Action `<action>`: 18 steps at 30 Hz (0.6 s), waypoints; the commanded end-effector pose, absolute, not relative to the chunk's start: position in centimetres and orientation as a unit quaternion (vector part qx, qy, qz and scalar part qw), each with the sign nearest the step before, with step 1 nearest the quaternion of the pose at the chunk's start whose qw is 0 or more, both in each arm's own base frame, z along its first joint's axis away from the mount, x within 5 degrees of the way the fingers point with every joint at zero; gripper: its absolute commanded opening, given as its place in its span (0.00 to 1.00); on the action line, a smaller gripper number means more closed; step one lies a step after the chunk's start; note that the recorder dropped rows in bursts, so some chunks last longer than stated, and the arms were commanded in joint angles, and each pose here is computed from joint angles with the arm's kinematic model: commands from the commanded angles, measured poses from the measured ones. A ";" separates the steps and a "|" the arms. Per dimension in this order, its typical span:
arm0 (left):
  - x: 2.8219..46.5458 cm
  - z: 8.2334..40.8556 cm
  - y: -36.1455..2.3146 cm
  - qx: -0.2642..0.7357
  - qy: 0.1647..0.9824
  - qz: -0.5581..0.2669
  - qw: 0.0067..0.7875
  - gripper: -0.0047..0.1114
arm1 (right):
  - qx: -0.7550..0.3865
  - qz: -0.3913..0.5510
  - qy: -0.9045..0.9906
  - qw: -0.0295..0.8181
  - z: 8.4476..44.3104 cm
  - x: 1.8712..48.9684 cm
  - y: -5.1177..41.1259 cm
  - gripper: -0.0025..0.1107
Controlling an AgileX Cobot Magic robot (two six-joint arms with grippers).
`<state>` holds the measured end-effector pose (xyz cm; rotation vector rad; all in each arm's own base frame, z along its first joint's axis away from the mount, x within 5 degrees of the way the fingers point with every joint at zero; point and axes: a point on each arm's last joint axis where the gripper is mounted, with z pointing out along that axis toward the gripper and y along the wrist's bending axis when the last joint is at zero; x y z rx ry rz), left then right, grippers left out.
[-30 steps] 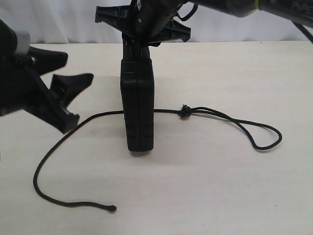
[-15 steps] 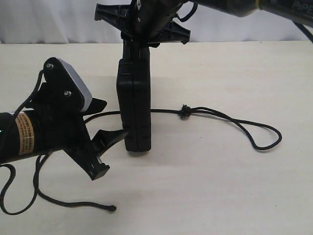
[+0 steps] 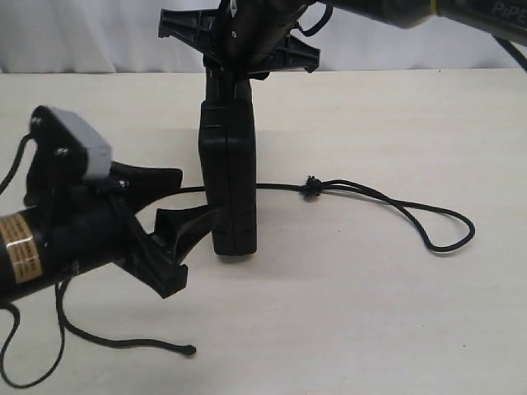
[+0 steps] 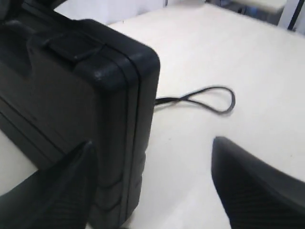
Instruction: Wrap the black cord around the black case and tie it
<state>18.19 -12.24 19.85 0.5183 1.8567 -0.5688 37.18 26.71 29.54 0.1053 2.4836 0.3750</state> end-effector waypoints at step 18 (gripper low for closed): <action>19.2 12.4 -12.6 0.180 0.767 -0.252 0.562 0.60 | 0.037 0.157 0.931 0.327 30.5 37.3 26.6 0.06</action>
